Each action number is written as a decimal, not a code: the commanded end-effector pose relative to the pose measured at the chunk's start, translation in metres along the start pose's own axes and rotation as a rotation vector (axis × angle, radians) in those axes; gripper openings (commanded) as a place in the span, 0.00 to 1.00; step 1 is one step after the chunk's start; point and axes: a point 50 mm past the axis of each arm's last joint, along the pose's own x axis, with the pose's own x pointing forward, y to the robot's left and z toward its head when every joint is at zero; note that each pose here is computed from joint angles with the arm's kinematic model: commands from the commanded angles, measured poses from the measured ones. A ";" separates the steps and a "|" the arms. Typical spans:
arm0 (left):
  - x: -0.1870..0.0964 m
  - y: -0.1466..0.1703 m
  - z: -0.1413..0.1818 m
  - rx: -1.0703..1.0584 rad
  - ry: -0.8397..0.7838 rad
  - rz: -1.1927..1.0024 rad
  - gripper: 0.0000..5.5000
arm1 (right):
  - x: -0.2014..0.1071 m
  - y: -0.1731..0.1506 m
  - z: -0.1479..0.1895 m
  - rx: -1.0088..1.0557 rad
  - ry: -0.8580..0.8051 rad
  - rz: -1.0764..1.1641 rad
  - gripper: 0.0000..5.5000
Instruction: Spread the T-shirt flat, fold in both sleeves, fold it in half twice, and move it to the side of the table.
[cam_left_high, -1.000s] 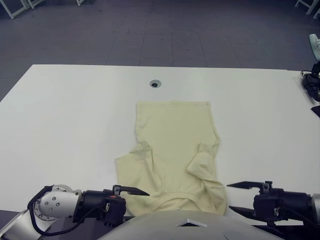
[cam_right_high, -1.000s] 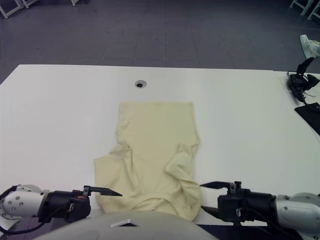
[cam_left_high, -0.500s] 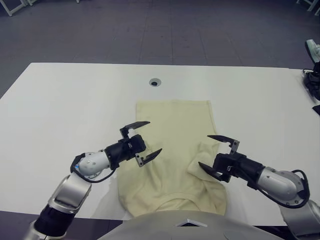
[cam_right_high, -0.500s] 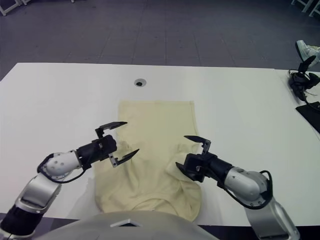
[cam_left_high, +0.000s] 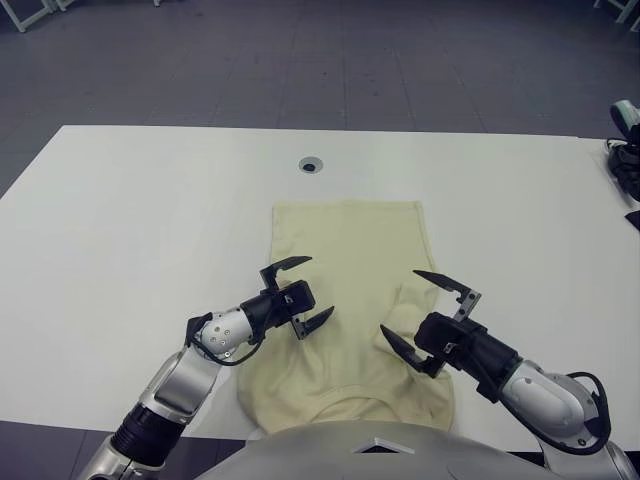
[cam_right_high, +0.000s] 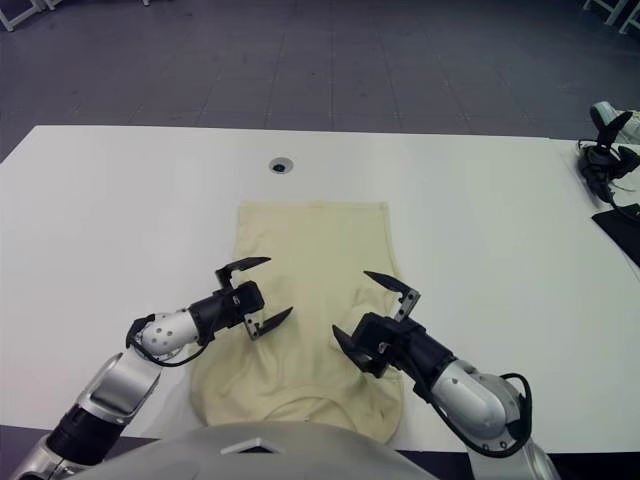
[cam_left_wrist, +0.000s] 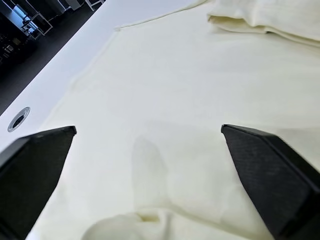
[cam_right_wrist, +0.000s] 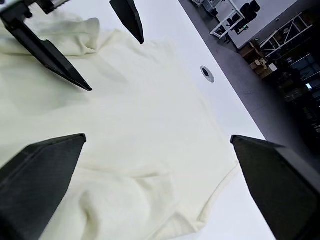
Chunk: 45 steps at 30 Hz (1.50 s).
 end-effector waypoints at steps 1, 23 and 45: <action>0.003 -0.002 -0.003 0.010 0.012 -0.001 0.98 | -0.001 0.008 -0.001 0.038 0.000 0.026 0.98; 0.001 -0.014 -0.016 0.121 0.080 -0.029 0.98 | -0.006 0.008 -0.043 0.093 0.311 -0.064 0.98; -0.008 -0.019 -0.024 0.165 0.125 -0.035 0.98 | -0.028 -0.034 -0.050 0.749 0.338 -0.793 0.98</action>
